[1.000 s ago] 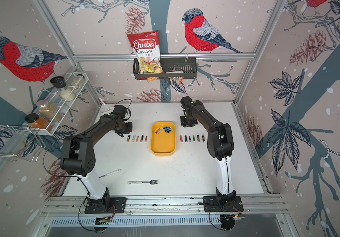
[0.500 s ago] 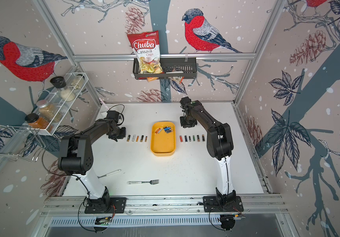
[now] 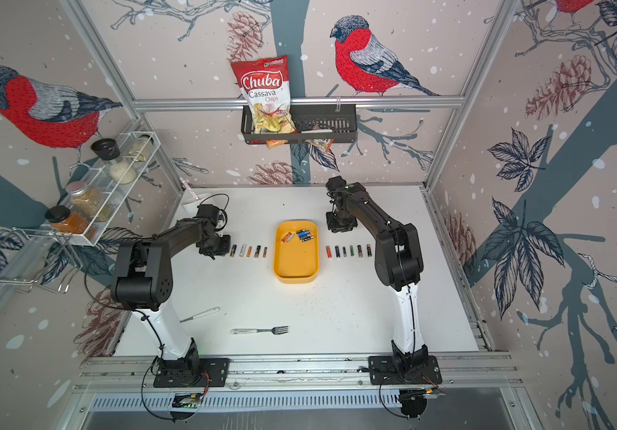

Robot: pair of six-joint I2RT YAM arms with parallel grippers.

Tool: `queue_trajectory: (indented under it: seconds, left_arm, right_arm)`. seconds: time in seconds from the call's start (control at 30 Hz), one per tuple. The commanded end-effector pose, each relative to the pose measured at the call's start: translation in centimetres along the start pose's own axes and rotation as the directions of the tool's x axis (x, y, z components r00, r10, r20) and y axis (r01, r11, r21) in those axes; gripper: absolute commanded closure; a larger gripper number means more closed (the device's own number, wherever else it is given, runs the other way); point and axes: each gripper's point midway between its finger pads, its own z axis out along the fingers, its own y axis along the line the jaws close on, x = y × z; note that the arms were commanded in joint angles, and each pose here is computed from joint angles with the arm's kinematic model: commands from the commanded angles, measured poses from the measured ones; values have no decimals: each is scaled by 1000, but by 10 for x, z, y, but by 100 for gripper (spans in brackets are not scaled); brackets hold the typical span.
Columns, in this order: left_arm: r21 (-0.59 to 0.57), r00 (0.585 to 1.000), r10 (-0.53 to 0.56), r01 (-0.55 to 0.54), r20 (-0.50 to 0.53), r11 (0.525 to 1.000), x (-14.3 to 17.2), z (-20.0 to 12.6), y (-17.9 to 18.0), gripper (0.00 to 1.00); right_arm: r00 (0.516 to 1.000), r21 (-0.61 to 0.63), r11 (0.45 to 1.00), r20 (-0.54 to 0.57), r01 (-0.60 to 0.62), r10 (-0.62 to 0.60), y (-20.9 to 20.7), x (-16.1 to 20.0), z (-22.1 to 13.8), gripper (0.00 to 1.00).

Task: Take the batteries out of the storage box
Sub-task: Place the battery at the center of the board.

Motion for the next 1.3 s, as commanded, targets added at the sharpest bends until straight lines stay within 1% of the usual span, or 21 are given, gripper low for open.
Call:
queue_trajectory:
  seconds: [0.0,0.37,0.67,1.27]
  left_arm:
    - [-10,1000,13,-13,3,1000,-2,3,3,82]
    - [-14,1000,20,-20,-17,1000,1,10,4,82]
    - [-11,1000,17,-17,-19,1000,3,9,3,74]
    - [-9,1000,12,-12,-2,1000,-2,2,3,69]
  right_arm:
    - [1000,16,1000,-13,-11,11,-3,3,1,67]
    - [1000,18,1000,-18,-12,12,-3,5,3,67]
    - [1000,18,1000,-17,-9,9,-3,5,3,67]
    - [1000,14,1000,-10,-11,11,-2,4,0,67]
